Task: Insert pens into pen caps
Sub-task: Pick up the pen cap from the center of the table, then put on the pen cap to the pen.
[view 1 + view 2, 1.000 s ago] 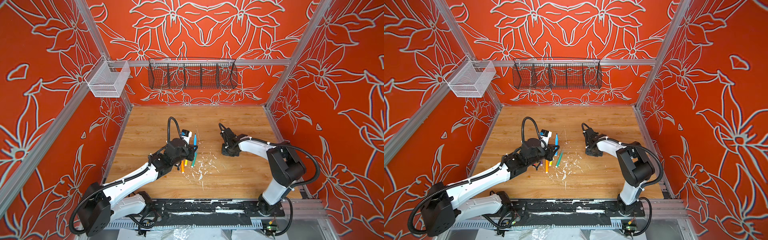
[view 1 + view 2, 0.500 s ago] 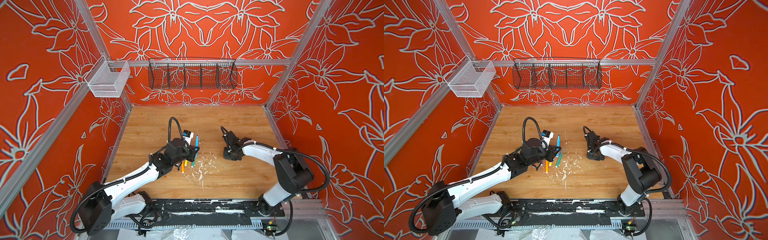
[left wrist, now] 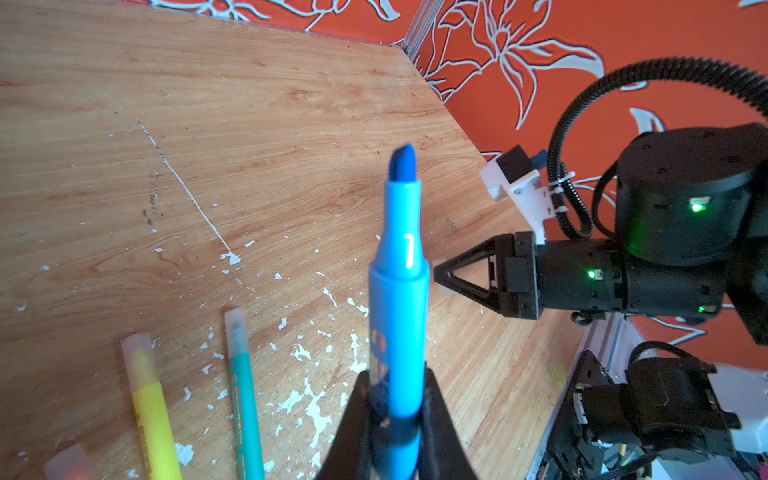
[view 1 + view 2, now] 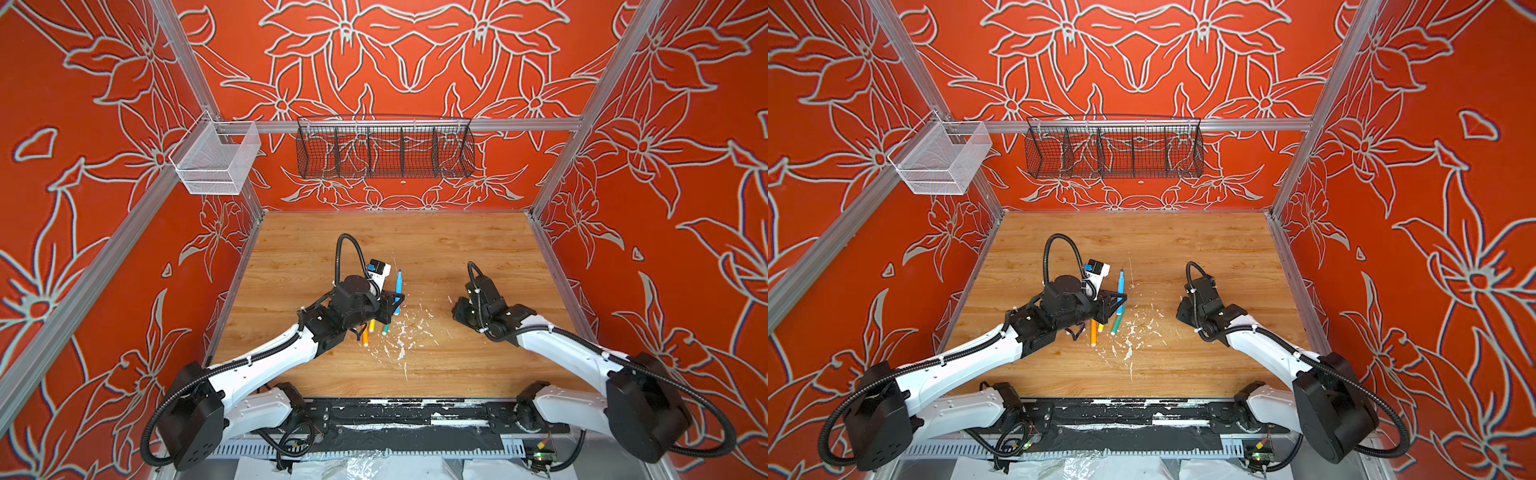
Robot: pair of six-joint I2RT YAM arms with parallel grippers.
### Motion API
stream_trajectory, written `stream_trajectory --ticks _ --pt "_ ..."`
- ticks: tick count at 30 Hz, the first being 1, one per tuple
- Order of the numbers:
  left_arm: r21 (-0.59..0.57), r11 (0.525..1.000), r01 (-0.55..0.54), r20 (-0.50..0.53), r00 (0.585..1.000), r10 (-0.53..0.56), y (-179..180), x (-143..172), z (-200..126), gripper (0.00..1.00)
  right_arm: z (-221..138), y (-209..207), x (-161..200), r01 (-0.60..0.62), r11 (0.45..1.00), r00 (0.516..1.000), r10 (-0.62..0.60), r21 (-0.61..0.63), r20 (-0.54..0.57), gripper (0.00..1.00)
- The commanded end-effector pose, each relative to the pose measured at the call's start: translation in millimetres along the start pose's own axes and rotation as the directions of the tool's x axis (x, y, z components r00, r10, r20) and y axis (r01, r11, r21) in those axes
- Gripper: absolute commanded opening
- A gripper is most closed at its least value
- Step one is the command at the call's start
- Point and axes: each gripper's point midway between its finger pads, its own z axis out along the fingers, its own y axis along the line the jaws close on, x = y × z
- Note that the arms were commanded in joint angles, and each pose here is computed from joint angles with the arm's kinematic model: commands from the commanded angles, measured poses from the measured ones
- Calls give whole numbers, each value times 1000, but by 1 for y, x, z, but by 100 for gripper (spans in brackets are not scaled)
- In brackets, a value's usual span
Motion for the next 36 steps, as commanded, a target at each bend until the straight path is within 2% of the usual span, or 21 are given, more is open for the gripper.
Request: stream_trajectory --ticks 1,8,16,22,31,36 --pt "68 998 2 20 1000 -3 -13 -8 0 0 -14 56 -33 -22 985 995 39 -170 95 17" --pt "111 994 2 10 1000 -3 -21 -6 1 0 -49 89 -66 1 963 972 62 -270 225 17" --pt "289 957 17 -60 998 0 -51 0 10 0 -100 120 -86 61 926 929 83 -373 360 18" --pt "297 954 38 -83 996 -14 -50 5 17 0 -131 147 -89 142 874 900 82 -466 428 19" --pt "301 953 27 -82 997 -2 -52 3 15 0 -134 183 -78 243 804 896 29 -543 443 19" --pt "295 955 22 -80 997 2 -51 3 14 0 -124 189 -67 259 795 905 -1 -549 426 19"
